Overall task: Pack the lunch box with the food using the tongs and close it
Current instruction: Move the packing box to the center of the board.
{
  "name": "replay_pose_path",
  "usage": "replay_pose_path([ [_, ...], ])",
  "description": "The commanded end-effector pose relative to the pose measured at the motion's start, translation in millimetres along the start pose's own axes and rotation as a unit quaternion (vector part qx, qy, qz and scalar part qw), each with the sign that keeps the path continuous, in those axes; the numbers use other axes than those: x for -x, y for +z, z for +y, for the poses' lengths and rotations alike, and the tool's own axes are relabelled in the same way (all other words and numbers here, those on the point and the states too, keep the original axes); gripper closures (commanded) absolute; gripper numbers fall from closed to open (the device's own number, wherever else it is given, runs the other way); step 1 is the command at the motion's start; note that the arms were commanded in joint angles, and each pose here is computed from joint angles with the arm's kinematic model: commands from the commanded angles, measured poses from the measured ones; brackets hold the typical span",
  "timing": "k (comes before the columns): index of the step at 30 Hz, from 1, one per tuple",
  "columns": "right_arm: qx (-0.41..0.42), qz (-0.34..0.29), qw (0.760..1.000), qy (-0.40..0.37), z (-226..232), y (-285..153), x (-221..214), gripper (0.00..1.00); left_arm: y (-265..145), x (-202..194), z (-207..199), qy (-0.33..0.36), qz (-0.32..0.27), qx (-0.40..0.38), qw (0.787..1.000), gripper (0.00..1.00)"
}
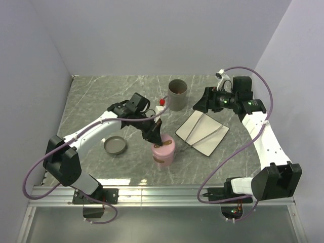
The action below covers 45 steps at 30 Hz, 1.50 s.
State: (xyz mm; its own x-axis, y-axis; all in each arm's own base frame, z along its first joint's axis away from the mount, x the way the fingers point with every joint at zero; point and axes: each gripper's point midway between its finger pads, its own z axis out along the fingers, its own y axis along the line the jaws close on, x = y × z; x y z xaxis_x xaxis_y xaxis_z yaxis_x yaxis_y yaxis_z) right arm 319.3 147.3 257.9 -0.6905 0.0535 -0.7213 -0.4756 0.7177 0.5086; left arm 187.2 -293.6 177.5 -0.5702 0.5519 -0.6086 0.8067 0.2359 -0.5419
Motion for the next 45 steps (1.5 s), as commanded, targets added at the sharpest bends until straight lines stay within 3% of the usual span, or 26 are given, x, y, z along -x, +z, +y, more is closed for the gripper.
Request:
replay_pose_path([
  [1, 0.014, -0.035, 0.999, -0.022, 14.4, -12.8, 19.5, 0.19, 25.0, -66.4, 15.6, -0.062, 0.119, 0.035, 0.990, 1.00],
  [9, 0.015, -0.038, 0.999, -0.024, 15.8, -15.2, 19.3, 0.18, 36.1, -55.5, 3.1, -0.017, 0.128, 0.044, 0.991, 0.91],
  [16, 0.012, -0.036, 0.999, -0.024, 14.0, -15.1, 18.5, 0.18, 16.5, -39.8, 20.2, 0.005, 0.118, 0.131, 0.984, 0.83],
  [20, 0.010, -0.035, 0.999, -0.024, 12.8, -15.0, 18.3, 0.18, 3.5, -25.7, 16.5, 0.029, 0.098, 0.155, 0.983, 0.73],
  [24, 0.012, -0.035, 0.999, -0.025, 13.9, -14.9, 18.0, 0.18, 0.8, -18.7, -1.9, 0.029, 0.089, 0.121, 0.988, 0.63],
  [28, 0.010, -0.033, 0.999, -0.026, 12.7, -14.8, 17.2, 0.17, -0.5, -11.2, -10.2, 0.043, 0.081, 0.107, 0.990, 0.60],
  [34, 0.011, -0.034, 0.999, -0.033, 14.9, -17.5, 17.1, 0.17, -15.3, 19.2, -23.7, 0.080, 0.041, 0.113, 0.990, 0.57],
  [36, 0.011, -0.034, 0.999, -0.037, 15.9, -19.0, 17.4, 0.16, -26.5, 28.9, -29.5, 0.105, 0.037, 0.118, 0.987, 0.45],
  [39, 0.011, -0.032, 0.998, -0.055, 17.8, -21.9, 17.4, 0.14, -45.6, 45.9, -41.2, 0.109, 0.004, 0.102, 0.989, 0.41],
  [45, 0.012, -0.029, 0.997, -0.065, 18.5, -24.3, 16.9, 0.13, -83.4, 50.9, -20.3, 0.086, -0.050, 0.119, 0.988, 0.33],
])
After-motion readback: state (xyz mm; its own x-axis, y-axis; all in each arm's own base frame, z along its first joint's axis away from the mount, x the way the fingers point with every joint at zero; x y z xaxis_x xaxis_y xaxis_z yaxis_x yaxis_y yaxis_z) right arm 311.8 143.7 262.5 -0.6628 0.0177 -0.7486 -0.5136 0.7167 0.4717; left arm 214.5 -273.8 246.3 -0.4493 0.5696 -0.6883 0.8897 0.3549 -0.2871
